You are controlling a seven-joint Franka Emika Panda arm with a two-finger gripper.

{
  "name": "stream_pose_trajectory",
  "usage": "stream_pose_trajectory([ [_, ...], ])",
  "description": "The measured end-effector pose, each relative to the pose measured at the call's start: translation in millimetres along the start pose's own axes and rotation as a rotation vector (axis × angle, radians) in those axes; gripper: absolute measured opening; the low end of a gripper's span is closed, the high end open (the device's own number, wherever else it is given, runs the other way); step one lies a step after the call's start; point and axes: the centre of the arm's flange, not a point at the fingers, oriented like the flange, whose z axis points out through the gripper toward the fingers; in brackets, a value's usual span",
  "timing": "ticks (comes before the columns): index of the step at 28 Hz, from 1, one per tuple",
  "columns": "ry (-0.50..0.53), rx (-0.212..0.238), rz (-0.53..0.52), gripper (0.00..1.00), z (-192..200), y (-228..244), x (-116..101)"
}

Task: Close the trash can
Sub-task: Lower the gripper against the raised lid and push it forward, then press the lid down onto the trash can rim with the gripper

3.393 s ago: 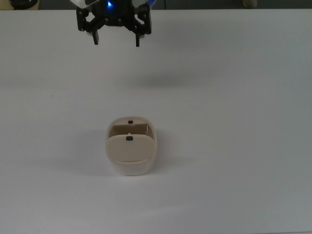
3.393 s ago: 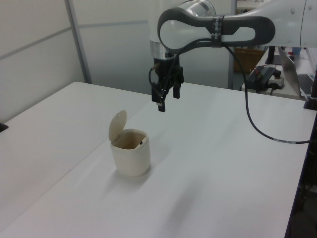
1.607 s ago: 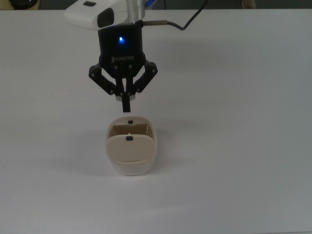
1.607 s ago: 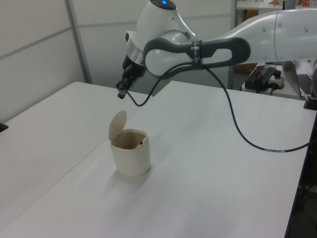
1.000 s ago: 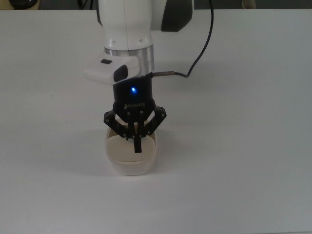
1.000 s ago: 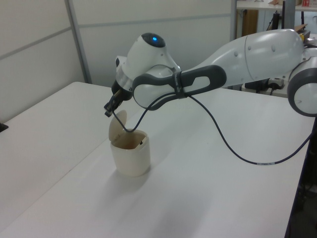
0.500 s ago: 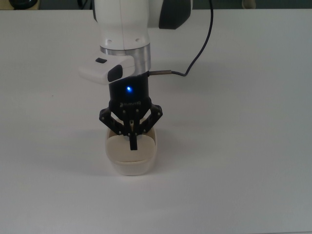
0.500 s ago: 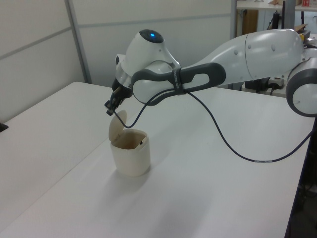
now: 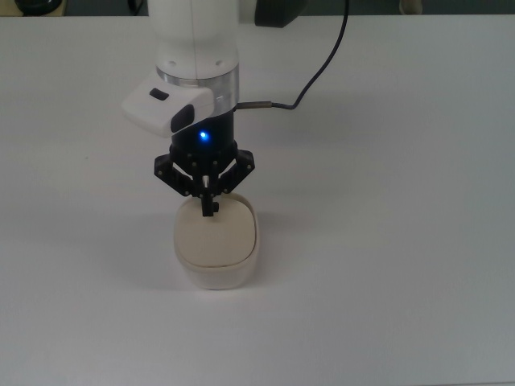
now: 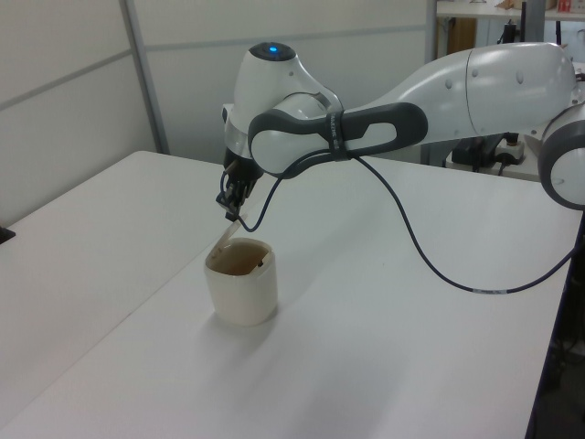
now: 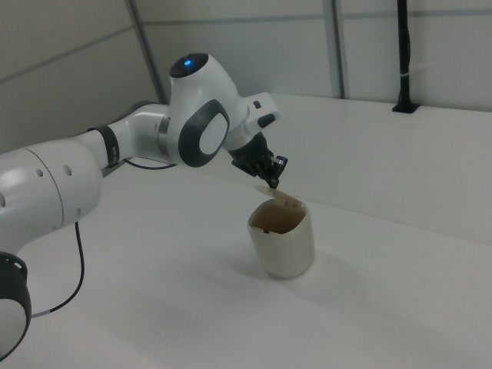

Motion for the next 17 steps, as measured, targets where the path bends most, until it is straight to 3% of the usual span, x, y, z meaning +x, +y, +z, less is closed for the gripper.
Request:
stream_pose_trajectory([
  [6, -0.033, -0.030, -0.009, 0.01, 4.5, 9.3, -4.9],
  [17, -0.084, -0.026, -0.024, 0.01, 25.5, 3.8, -16.6],
])
